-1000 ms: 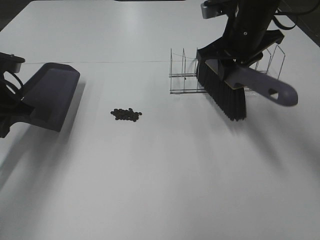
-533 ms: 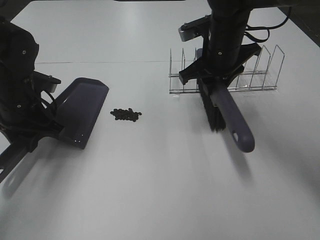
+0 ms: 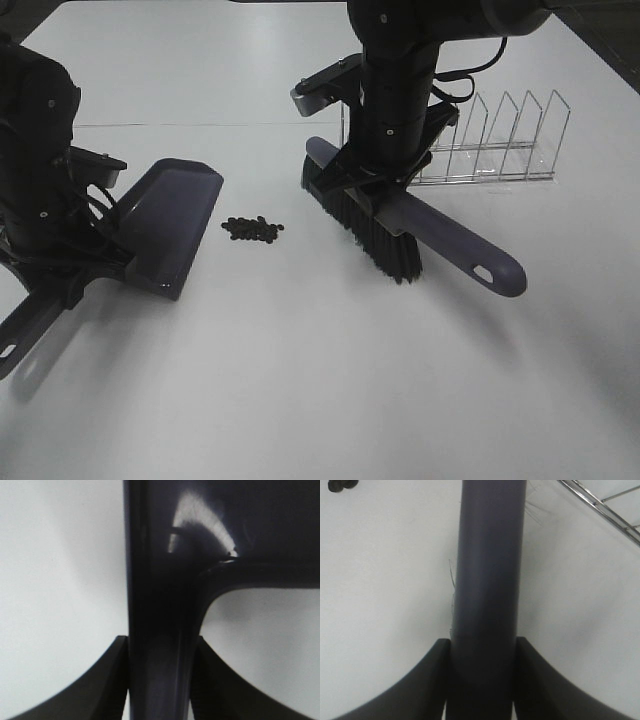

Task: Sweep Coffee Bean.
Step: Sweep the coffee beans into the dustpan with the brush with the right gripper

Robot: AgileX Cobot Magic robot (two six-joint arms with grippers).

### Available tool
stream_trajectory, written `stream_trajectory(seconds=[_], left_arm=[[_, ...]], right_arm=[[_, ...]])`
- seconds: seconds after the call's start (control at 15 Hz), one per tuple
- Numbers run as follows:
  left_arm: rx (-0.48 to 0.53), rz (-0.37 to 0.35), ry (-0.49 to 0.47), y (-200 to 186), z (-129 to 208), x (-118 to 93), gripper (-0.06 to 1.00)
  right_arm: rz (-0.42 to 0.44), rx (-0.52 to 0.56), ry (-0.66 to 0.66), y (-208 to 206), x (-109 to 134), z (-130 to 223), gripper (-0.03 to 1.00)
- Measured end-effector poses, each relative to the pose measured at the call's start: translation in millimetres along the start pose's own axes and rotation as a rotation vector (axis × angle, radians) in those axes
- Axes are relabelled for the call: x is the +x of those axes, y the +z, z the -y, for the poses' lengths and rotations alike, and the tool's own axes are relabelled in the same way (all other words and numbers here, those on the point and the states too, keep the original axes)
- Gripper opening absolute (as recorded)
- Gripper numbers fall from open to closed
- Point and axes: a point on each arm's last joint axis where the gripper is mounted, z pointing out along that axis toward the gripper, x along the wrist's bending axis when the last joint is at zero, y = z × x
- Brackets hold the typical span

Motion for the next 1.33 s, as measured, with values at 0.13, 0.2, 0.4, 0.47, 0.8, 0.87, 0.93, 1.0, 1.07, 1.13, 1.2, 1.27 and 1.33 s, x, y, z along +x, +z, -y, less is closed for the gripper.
stream_trajectory(seconds=[0.13, 0.2, 0.4, 0.47, 0.8, 0.87, 0.93, 1.0, 1.07, 1.13, 1.2, 1.27, 1.33], left_arm=[[0.001, 0.0, 0.003, 0.0, 0.1, 0.0, 0.32], [0.009, -0.001, 0.012, 0.0, 0.8, 0.1, 0.32], [0.019, -0.002, 0.022, 0.0, 1.7, 0.2, 0.32], [0.023, 0.002, 0.019, 0.0, 2.1, -0.2, 0.32], [0.042, 0.015, 0.035, 0.3, 3.8, -1.4, 0.32], [0.048, 0.016, 0.035, 1.3, 3.3, -1.7, 0.32], [0.061, 0.017, 0.039, 4.9, 3.0, -2.5, 0.32], [0.085, 0.023, 0.048, 10.9, 3.1, -4.2, 0.32], [0.106, 0.034, 0.044, 15.6, 3.5, -6.0, 0.32], [0.116, 0.042, 0.041, 17.6, 3.8, -7.1, 0.32], [0.119, 0.052, 0.035, 17.9, 4.0, -8.1, 0.32], [0.12, 0.059, 0.031, 17.9, 4.1, -8.8, 0.32], [0.121, 0.063, 0.029, 17.8, 4.1, -9.2, 0.32]], right_arm=[[-0.029, 0.006, 0.017, 0.1, 2.7, 0.0, 0.3], [-0.04, 0.021, 0.026, 1.6, 3.8, -1.7, 0.3], [-0.043, 0.071, 0.033, 6.0, 5.0, -14.1, 0.3], [-0.041, 0.089, 0.033, 8.3, 5.8, -21.1, 0.3], [0.006, 0.096, -0.087, 28.5, 47.9, -49.5, 0.3], [0.001, 0.096, -0.103, 30.6, 57.6, -50.3, 0.3], [-0.022, 0.091, -0.11, 29.8, 66.9, -50.3, 0.3], [-0.073, 0.069, -0.093, 28.8, 74.0, -52.1, 0.3], [-0.1, 0.052, -0.081, 28.0, 76.5, -53.8, 0.3], [-0.164, 0.027, -0.051, 26.7, 82.3, -56.4, 0.3], [-0.214, 0.0, -0.026, 25.9, 86.8, -58.9, 0.3], [-0.291, -0.041, 0.017, 23.9, 93.6, -63.1, 0.3], [-0.321, -0.053, 0.032, 23.1, 95.6, -64.5, 0.3]])
